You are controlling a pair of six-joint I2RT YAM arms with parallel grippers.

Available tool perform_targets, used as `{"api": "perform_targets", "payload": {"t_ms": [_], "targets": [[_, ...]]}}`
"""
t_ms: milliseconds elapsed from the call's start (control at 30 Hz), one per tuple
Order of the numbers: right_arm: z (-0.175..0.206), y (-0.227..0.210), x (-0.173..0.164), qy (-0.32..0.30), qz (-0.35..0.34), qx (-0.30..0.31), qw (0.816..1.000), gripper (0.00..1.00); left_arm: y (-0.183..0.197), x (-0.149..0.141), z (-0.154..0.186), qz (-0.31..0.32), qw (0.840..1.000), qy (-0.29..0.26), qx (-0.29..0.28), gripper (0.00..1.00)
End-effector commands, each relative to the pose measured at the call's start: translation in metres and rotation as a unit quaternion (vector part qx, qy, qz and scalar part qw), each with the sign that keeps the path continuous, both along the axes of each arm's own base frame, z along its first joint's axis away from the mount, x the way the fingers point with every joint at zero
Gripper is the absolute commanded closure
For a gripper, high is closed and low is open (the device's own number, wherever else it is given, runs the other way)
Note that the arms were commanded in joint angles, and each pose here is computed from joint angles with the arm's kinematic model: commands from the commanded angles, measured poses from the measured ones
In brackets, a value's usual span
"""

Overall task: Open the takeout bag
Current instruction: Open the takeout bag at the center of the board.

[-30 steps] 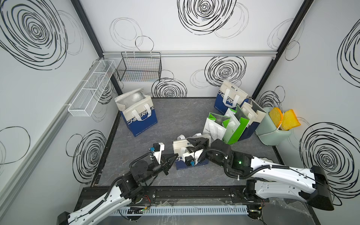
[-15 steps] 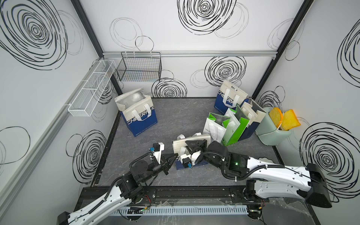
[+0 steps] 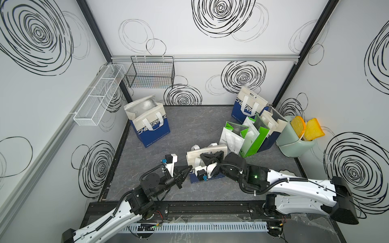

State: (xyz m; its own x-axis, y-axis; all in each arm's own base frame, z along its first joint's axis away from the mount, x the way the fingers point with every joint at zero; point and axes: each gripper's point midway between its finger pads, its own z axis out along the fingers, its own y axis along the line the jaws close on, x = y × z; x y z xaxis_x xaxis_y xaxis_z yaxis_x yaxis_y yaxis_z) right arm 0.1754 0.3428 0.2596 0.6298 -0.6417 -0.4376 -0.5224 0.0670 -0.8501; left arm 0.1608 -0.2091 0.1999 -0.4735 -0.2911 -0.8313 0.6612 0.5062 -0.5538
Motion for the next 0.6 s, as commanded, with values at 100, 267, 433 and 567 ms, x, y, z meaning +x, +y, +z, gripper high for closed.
{"api": "perform_targets", "payload": {"t_ms": [100, 267, 433, 567], "targets": [[0.056, -0.001, 0.005, 0.049, -0.002, 0.097, 0.994, 1.0, -0.001, -0.005, 0.001, -0.01, 1.0, -0.001, 0.007, 1.0], [0.071, -0.007, 0.014, 0.08, -0.009, 0.119, 0.99, 1.0, -0.002, -0.005, 0.001, -0.012, 1.0, -0.002, 0.008, 1.0], [0.086, -0.011, 0.022, 0.112, -0.011, 0.149, 0.982, 1.0, -0.003, -0.006, 0.001, -0.017, 1.0, -0.003, 0.01, 1.0], [0.093, -0.012, 0.025, 0.122, -0.01, 0.156, 0.98, 1.0, -0.003, -0.006, 0.0, -0.016, 1.0, -0.003, 0.011, 1.0]]}}
